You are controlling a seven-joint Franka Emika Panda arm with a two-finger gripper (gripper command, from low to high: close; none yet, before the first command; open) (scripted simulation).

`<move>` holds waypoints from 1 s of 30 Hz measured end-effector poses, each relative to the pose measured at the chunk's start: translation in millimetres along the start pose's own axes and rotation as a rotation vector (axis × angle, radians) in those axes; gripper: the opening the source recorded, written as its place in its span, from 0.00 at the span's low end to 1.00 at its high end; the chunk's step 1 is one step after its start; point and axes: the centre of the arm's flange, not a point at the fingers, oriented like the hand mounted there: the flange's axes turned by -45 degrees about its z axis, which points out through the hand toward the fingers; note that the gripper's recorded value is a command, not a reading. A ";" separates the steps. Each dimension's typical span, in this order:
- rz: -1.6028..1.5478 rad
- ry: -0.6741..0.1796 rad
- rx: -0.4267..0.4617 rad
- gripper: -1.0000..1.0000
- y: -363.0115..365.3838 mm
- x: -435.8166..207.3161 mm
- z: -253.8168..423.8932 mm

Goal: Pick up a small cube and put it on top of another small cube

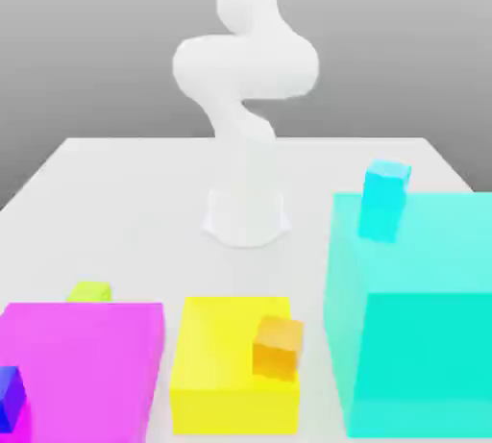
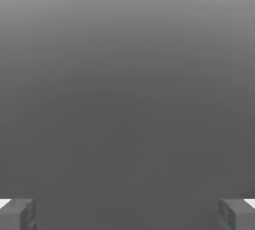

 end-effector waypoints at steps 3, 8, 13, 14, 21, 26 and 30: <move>0.003 -0.113 -0.039 0.50 43.8 -26.6 76.2; 0.018 -0.296 -0.075 0.50 114.6 -102.2 177.1; 0.049 -0.486 -0.078 0.50 175.4 -214.2 247.8; 0.057 -0.523 -0.074 0.50 184.8 -239.4 257.4; 0.112 -0.714 -0.030 0.50 214.9 -389.4 292.7; 0.110 -0.722 -0.029 0.50 214.6 -423.2 325.4; 0.111 -0.723 -0.028 0.00 213.7 -428.7 330.7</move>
